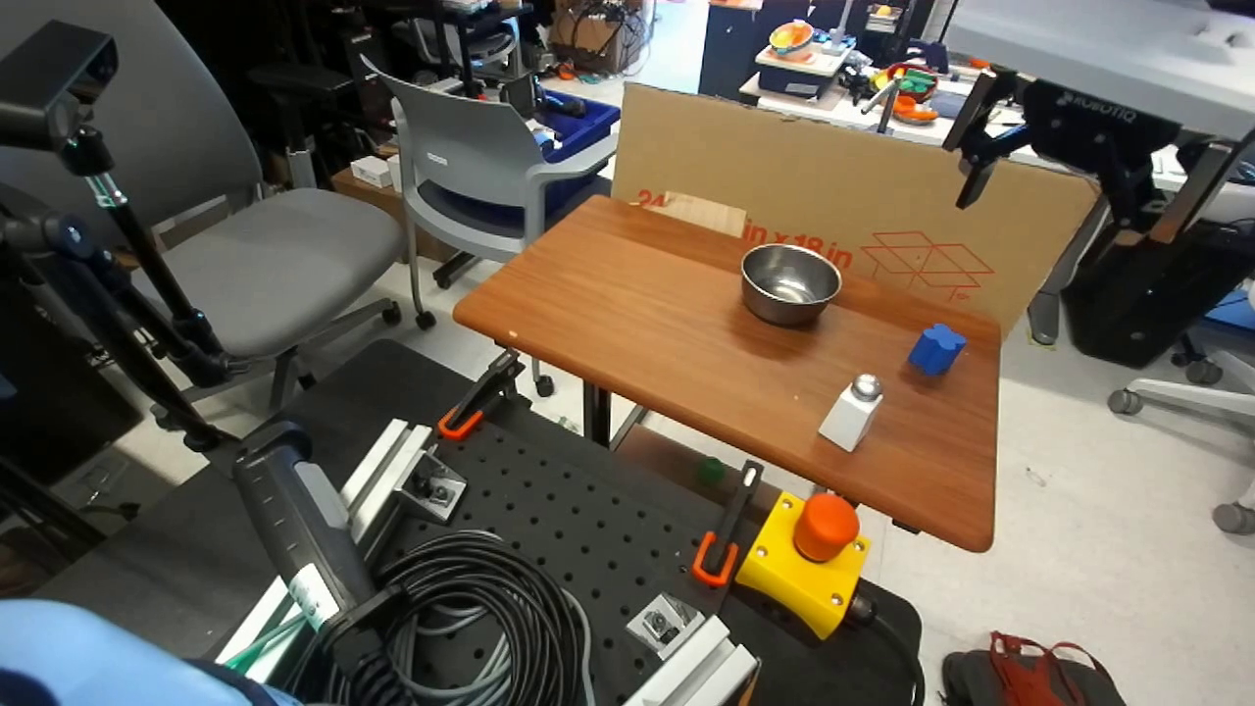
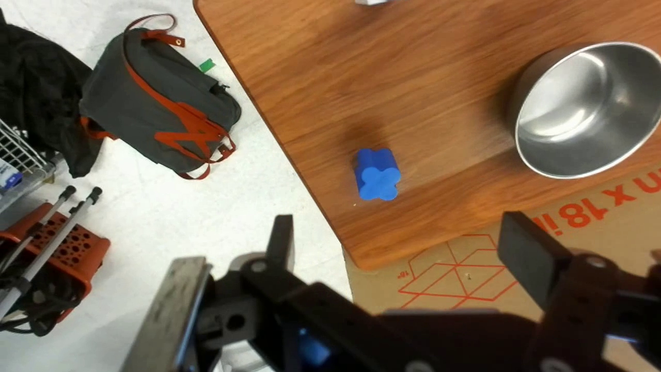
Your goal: Move the blue block to the left
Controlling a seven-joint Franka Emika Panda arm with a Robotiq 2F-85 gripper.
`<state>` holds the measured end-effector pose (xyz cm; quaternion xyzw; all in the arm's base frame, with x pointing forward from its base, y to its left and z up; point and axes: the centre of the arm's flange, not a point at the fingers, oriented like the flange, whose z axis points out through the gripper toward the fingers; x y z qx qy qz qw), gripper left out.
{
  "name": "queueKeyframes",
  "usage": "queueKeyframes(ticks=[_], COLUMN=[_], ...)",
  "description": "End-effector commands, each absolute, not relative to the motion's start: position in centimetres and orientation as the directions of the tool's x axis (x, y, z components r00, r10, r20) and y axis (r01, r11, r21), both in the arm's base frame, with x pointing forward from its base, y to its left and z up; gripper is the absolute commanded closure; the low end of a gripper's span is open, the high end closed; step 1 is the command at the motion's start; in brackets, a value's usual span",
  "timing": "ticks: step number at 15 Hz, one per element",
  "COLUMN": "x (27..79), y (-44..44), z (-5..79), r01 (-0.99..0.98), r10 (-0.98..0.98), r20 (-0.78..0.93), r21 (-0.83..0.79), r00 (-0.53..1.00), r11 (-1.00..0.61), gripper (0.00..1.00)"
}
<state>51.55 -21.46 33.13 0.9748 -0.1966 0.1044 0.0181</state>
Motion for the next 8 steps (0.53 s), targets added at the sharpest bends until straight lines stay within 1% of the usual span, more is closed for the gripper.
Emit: queueKeyframes(ticks=[1, 8], x=[56.5, 61.0], y=[-24.1, -27.1], z=[30.6, 23.5], r01=[-0.416, -0.476], r10=[-0.413, -0.472], r20=[0.191, 0.084], r21=[-0.027, 0.027], r00=[0.891, 0.878], r11=[-0.909, -0.879], gripper=[0.0, 0.0])
